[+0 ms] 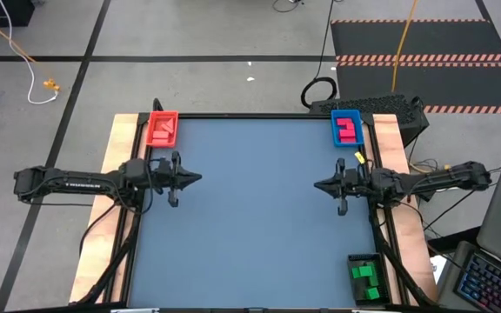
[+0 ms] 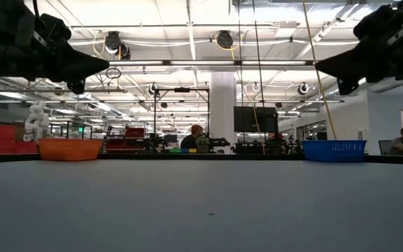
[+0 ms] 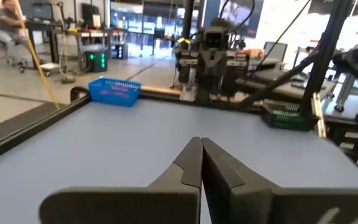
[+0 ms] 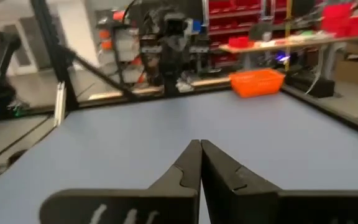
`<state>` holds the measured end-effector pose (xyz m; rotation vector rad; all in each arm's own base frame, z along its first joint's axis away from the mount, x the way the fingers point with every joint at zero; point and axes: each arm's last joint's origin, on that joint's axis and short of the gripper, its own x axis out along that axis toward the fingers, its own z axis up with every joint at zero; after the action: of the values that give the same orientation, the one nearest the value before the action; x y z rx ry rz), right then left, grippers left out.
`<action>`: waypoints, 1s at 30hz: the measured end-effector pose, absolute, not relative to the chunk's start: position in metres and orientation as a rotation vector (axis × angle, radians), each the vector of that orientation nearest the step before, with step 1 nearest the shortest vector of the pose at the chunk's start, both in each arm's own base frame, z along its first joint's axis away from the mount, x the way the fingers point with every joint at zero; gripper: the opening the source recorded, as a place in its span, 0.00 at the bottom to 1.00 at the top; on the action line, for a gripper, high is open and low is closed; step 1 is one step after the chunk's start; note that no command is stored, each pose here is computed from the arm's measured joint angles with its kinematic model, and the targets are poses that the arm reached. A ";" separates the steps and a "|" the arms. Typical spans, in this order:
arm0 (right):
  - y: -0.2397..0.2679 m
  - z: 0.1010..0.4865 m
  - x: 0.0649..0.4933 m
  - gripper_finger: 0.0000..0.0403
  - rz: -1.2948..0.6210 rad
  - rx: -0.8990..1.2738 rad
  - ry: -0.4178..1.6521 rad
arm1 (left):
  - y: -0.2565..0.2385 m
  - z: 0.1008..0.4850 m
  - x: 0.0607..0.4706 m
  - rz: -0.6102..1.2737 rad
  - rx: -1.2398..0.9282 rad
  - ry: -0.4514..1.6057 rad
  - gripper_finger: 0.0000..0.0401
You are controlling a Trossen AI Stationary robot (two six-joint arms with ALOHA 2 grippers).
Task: Sort & place blocks by color
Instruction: Return to Home Position
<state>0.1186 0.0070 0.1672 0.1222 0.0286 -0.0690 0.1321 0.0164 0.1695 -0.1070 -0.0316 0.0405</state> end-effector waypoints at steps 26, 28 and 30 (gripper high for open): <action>0.007 0.163 0.111 0.00 -0.032 0.105 0.068 | 0.016 0.158 0.123 -0.010 -0.081 0.111 0.01; 0.007 0.160 0.110 0.00 -0.035 0.109 0.099 | 0.017 0.157 0.122 -0.001 -0.074 0.121 0.01; 0.007 0.159 0.109 0.00 -0.036 0.119 0.111 | 0.019 0.156 0.120 0.015 -0.062 0.130 0.01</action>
<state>0.1092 0.0072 0.1590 0.1189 0.1114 -0.0360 0.1197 0.0190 0.1560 -0.0622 0.1302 0.0154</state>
